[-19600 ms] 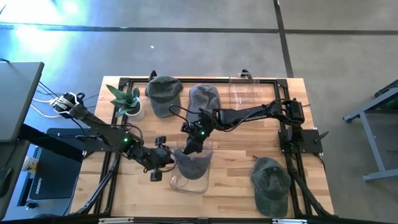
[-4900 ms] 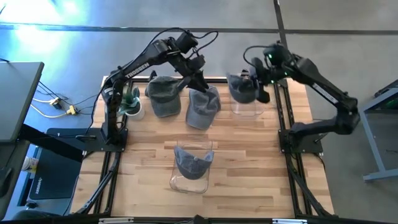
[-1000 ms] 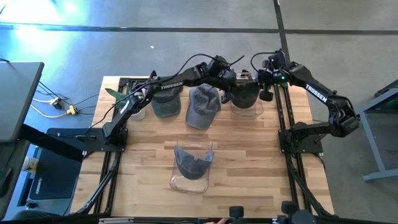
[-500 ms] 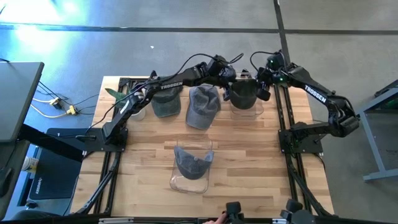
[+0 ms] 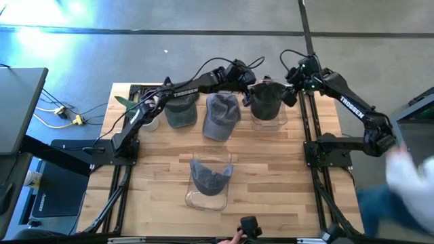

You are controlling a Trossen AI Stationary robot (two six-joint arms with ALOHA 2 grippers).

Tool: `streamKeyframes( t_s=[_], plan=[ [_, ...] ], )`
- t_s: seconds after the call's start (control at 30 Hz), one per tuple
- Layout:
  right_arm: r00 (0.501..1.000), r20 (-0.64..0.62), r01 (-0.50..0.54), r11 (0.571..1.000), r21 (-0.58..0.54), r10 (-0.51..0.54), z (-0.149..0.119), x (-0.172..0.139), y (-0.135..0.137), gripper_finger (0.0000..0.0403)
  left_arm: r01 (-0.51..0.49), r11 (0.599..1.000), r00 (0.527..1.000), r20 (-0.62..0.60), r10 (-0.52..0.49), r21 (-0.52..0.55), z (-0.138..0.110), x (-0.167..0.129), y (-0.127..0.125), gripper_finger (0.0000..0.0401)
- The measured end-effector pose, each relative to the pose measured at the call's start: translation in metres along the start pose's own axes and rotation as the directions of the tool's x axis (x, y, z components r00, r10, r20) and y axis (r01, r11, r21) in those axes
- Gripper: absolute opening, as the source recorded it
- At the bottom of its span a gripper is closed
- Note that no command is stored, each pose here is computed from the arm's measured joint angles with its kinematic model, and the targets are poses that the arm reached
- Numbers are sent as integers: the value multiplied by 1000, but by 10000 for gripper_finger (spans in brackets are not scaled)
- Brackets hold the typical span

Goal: Pick & Place hat
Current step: Put the bottom black cap into the top transparent bin

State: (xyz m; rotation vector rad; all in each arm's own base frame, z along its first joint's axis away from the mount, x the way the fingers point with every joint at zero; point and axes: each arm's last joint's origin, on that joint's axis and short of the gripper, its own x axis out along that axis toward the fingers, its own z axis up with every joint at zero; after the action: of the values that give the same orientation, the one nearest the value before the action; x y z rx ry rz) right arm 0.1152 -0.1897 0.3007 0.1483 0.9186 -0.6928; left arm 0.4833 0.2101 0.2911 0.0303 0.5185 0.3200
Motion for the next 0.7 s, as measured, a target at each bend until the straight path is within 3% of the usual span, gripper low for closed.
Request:
streamKeyframes(
  t_s=[0.07, 0.17, 0.3, 0.47, 0.6, 0.7],
  plan=[
    [1000, 1, -24, 997, 67, 24, 0, -5, 1, 236, -9, 1000, 1000, 7, 9, 2, 7, -7, 1, 191],
    [990, 32, -141, 977, 162, 138, 1, -7, 4, 222, -2, 1000, 998, -56, 2, -4, 13, -17, 2, 191],
    [957, 103, -286, 935, 209, 270, 6, -1, 6, 195, 6, 1000, 999, -37, -6, -5, 24, -27, 6, 191],
    [972, 174, -210, 920, 332, 160, 19, 12, -4, 161, -20, 1000, 998, -51, 21, 13, 21, -24, 6, 191],
    [942, 278, -300, 840, 452, 187, 33, 25, -19, 149, 2, 999, 1000, -19, -1, 32, 24, -24, 6, 191],
    [946, 276, -292, 809, 510, 168, 47, 42, -39, 149, 79, 996, 997, -8, -78, 30, 24, -25, 4, 191]
  ],
)
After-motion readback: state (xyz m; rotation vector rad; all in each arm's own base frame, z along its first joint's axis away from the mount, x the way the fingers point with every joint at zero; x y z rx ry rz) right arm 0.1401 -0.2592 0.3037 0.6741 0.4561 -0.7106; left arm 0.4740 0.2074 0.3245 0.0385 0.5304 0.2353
